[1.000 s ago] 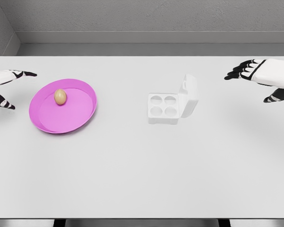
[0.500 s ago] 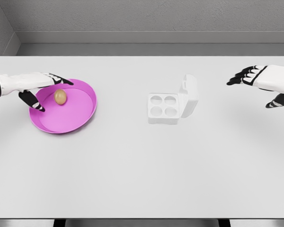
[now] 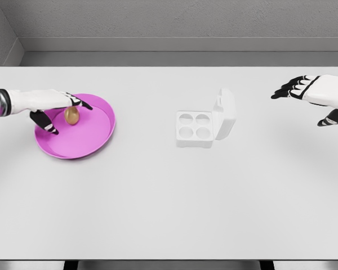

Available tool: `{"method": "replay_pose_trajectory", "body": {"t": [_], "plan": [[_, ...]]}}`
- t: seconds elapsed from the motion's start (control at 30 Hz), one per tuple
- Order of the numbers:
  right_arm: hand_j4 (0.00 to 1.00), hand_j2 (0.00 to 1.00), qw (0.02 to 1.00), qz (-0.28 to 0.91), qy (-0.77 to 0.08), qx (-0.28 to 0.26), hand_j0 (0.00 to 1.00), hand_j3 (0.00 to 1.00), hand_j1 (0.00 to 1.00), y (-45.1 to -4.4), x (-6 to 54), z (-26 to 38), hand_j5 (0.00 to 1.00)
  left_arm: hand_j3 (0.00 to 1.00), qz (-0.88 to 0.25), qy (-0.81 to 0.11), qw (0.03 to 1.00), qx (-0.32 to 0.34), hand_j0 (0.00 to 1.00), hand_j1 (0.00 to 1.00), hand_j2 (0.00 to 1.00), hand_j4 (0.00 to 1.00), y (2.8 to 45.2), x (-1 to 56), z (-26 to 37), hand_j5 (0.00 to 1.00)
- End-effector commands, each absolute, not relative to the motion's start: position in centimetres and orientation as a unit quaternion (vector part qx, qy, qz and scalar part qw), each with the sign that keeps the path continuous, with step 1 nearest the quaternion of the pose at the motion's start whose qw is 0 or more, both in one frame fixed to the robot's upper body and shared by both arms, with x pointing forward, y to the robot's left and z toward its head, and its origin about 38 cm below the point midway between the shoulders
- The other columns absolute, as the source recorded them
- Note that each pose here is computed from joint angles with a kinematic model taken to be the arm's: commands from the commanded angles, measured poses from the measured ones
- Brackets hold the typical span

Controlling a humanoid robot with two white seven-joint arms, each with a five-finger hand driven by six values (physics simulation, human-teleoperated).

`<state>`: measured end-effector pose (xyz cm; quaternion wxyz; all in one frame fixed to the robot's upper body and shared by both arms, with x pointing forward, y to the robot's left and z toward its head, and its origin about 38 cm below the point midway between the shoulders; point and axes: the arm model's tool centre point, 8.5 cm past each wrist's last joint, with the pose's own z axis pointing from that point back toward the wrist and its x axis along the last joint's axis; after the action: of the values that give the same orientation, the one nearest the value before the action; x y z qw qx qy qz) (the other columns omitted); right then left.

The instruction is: Pack egg into the box and close the box lid

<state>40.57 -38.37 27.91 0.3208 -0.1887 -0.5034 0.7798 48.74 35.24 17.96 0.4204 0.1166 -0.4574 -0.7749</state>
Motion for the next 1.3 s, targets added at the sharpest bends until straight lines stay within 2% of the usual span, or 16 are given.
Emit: {"method": "replay_pose_trajectory", "body": {"t": [0.0, 0.2, 0.4, 1.27], "plan": [[1.0, 1.0, 0.322, 0.778, -0.505, -0.189, 1.0, 1.0, 1.0, -38.4, 40.6, 28.0, 1.0, 0.89, -0.773, -0.462, 0.42, 0.112, 0.89, 0.89, 0.89, 0.89, 34.6, 49.0, 17.7, 0.89], [1.0, 1.0, 0.321, 0.779, -0.505, -0.189, 1.0, 1.0, 1.0, -38.3, 40.6, 28.1, 1.0, 0.87, -0.768, -0.453, 0.434, 0.123, 0.87, 0.87, 0.87, 0.87, 35.8, 49.4, 17.8, 0.87], [1.0, 1.0, 0.32, 0.778, -0.505, -0.19, 1.0, 1.0, 1.0, -38.3, 40.6, 28.1, 1.0, 0.77, -0.772, -0.45, 0.432, 0.124, 0.77, 0.77, 0.77, 0.77, 35.6, 49.5, 17.6, 0.77], [1.0, 1.0, 0.323, 0.78, -0.502, -0.191, 1.0, 1.0, 1.0, -38.7, 40.5, 28.3, 1.0, 0.76, -0.761, -0.445, 0.457, 0.12, 0.76, 0.76, 0.76, 0.76, 35.5, 50.4, 16.2, 0.76]]}}
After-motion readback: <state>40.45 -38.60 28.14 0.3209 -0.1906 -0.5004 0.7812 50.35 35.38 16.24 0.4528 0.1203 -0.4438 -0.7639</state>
